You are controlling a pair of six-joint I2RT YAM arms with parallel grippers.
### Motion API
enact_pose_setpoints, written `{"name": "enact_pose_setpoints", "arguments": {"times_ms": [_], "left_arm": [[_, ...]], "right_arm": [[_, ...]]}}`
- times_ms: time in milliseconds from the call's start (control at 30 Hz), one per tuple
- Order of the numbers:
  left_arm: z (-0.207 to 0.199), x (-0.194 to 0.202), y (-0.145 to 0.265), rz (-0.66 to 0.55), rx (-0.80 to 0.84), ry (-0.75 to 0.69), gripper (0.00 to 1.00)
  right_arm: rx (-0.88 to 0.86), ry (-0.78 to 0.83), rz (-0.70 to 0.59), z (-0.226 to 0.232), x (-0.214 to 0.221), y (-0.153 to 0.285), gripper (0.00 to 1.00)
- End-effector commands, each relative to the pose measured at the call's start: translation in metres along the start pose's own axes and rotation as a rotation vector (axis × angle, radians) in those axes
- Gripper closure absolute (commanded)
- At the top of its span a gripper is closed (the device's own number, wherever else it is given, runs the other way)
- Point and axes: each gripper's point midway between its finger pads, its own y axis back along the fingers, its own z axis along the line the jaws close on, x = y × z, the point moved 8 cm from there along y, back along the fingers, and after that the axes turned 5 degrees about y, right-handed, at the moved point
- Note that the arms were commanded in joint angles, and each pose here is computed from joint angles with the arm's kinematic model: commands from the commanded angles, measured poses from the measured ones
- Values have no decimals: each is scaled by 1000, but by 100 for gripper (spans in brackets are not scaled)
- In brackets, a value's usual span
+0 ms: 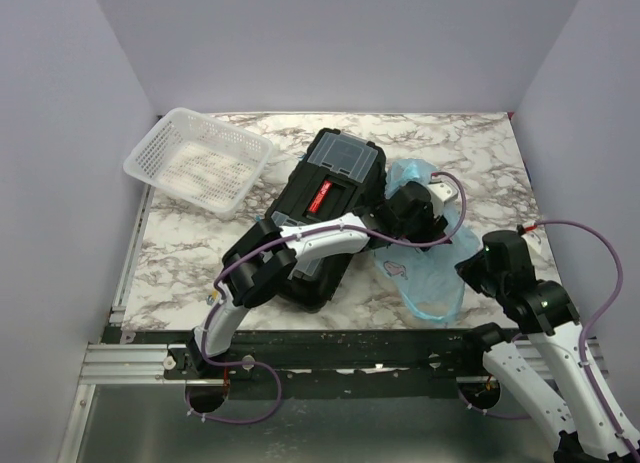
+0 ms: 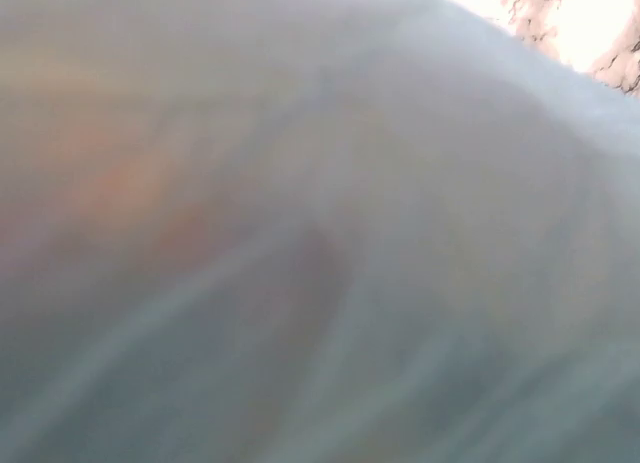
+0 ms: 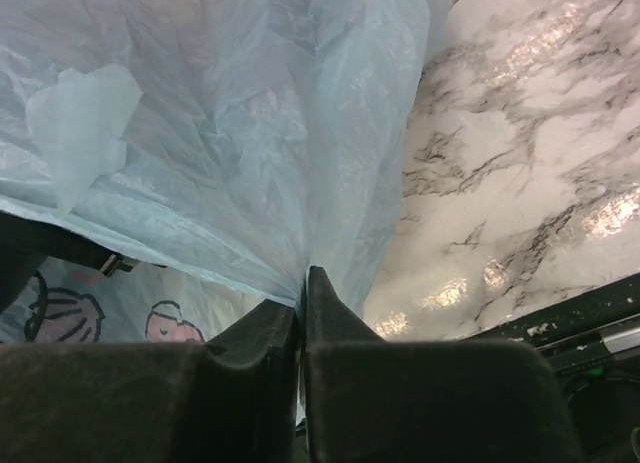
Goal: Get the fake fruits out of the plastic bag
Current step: Take out the fake fruit from the plastic bag.
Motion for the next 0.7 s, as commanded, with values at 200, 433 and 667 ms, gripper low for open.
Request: {"name": "enact_pose_setpoints", "arguments": {"times_ms": [200,433,667], "left_arm": [[-3,-18,9,-55,45,37,39],[7,-10,-10,-45,0,9,45],[5,6,-18,2,46,32,46]], "right_arm": [[67,66,85,1,4,-7,19],[60,56,31,2,-1,-8,87],[-26,60,-19,3,-9,11,99]]}}
